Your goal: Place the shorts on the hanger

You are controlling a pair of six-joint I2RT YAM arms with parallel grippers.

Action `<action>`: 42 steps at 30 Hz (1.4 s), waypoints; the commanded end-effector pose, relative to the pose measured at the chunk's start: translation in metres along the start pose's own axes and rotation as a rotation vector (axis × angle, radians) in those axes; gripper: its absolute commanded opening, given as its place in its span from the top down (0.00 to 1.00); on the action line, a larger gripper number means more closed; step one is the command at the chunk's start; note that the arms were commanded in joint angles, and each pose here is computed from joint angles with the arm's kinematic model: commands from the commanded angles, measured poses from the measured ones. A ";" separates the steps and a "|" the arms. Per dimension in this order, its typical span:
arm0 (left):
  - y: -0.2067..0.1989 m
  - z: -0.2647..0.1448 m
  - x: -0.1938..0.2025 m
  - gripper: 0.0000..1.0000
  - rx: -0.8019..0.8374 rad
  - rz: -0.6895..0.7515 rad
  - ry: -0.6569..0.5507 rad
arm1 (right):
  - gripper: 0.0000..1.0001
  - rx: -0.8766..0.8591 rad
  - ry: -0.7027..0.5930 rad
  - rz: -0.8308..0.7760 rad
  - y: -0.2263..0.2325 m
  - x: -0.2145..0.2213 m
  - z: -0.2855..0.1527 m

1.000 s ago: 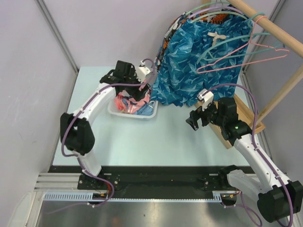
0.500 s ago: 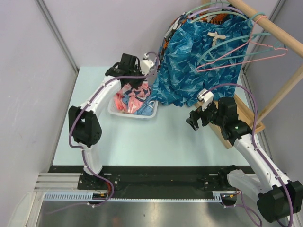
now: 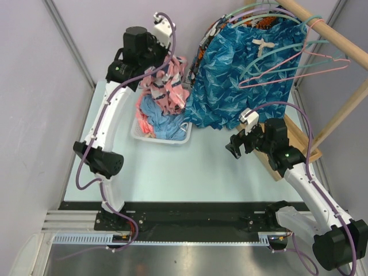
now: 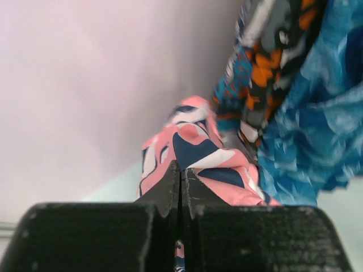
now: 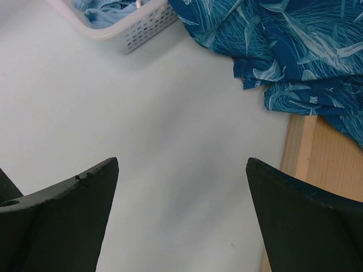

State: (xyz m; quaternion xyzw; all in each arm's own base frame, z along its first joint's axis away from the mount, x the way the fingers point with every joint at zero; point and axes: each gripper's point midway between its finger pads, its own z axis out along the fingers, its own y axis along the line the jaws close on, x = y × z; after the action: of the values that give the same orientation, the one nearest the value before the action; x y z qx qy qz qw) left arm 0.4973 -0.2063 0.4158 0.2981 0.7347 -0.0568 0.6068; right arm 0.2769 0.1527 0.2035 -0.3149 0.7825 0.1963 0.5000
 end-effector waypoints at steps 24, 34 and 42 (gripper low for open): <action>0.049 -0.273 -0.233 1.00 -0.205 -0.171 -0.828 | 0.00 -0.046 -0.373 -0.302 0.051 -0.121 -0.008; -0.023 -0.281 -0.190 0.99 0.149 -0.255 -0.678 | 0.00 -0.110 -0.606 -0.437 0.093 -0.197 -0.038; -0.124 -0.221 -0.073 1.00 0.620 -0.338 -0.268 | 0.00 -0.270 -0.627 -0.738 0.156 -0.183 -0.065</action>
State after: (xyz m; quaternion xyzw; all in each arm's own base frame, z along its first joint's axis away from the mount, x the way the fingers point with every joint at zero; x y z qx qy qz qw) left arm 0.2565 -0.1962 0.5931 0.2775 0.5653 -0.3208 0.7075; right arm 0.2144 0.2789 0.3735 -0.5044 0.4760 0.2162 0.6873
